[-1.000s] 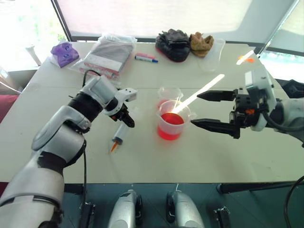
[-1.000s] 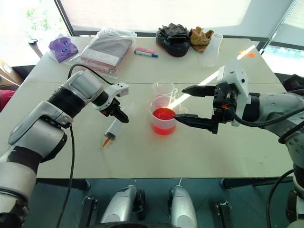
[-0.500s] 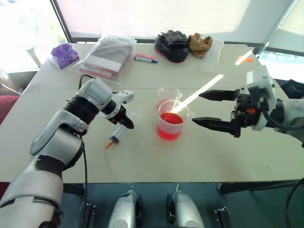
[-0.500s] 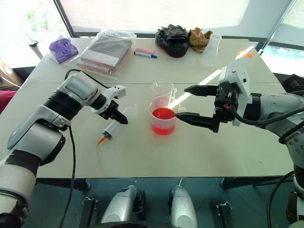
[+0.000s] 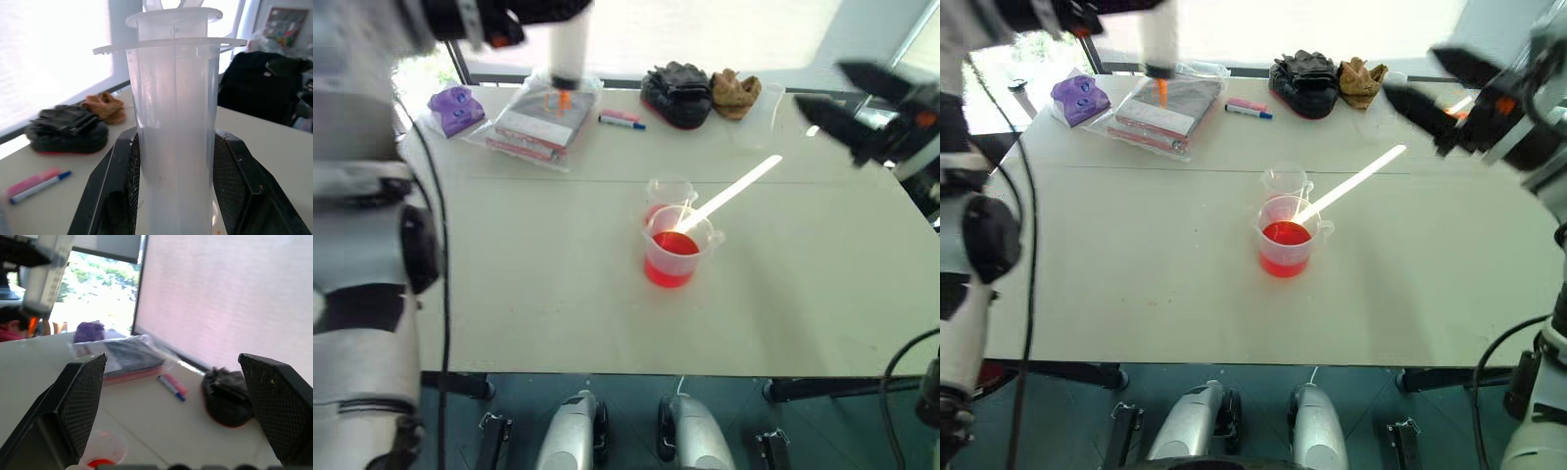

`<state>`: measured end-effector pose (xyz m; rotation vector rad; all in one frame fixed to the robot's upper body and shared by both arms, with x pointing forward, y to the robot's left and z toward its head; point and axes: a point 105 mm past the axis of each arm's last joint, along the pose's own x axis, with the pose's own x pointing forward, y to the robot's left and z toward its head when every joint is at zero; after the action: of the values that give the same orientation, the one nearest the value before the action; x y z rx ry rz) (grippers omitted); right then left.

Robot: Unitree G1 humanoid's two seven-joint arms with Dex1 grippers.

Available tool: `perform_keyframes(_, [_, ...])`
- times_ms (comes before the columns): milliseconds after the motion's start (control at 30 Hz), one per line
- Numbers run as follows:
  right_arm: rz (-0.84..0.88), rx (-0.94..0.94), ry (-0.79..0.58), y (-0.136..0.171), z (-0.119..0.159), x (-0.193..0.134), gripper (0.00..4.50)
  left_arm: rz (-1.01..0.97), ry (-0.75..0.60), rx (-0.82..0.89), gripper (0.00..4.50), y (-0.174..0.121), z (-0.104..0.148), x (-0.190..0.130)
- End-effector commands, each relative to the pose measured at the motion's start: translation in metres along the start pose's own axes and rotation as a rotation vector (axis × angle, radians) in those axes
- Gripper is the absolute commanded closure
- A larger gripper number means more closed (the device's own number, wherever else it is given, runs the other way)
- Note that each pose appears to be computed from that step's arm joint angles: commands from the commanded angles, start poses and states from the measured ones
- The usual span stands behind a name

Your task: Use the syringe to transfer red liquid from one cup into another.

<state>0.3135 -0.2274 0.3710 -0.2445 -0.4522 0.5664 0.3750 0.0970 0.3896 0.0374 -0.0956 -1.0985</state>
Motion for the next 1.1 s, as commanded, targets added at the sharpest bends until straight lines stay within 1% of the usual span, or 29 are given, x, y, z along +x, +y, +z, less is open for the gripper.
perform_keyframes(33, [-0.017,-0.185,-0.059,-0.002,0.020,0.016,0.00,-0.166,-0.142,0.003,2.94,-0.035,0.010,0.012])
perform_keyframes(133, [0.019,-0.248,-0.072,0.002,0.022,0.030,0.00,-0.255,-0.188,-0.067,2.94,-0.048,-0.007,0.026])
perform_keyframes(200, [0.049,-0.297,-0.064,0.008,0.020,0.038,0.00,-0.299,-0.204,-0.082,2.94,-0.057,-0.017,0.034])
perform_keyframes(267, [0.068,-0.334,-0.060,0.012,0.018,0.045,0.00,-0.342,-0.202,-0.091,2.94,-0.067,-0.026,0.042])
perform_keyframes(367, [0.113,-0.348,-0.062,0.020,0.018,0.052,0.00,-0.359,-0.149,-0.044,2.94,-0.078,-0.050,0.049])
perform_keyframes(467, [0.163,-0.357,-0.056,0.030,0.017,0.054,0.00,-0.340,-0.103,-0.025,2.94,-0.078,-0.075,0.051])
perform_keyframes(633, [0.222,-0.354,-0.030,0.039,0.016,0.050,0.00,-0.307,-0.063,-0.005,2.94,-0.072,-0.096,0.051])
perform_keyframes(800, [0.266,-0.374,0.026,0.045,0.013,0.038,0.00,-0.280,-0.058,0.005,2.94,-0.064,-0.105,0.054])
perform_keyframes(1100, [0.283,-0.396,0.042,0.055,0.006,0.040,0.00,-0.348,-0.071,-0.015,2.94,-0.080,-0.107,0.065])
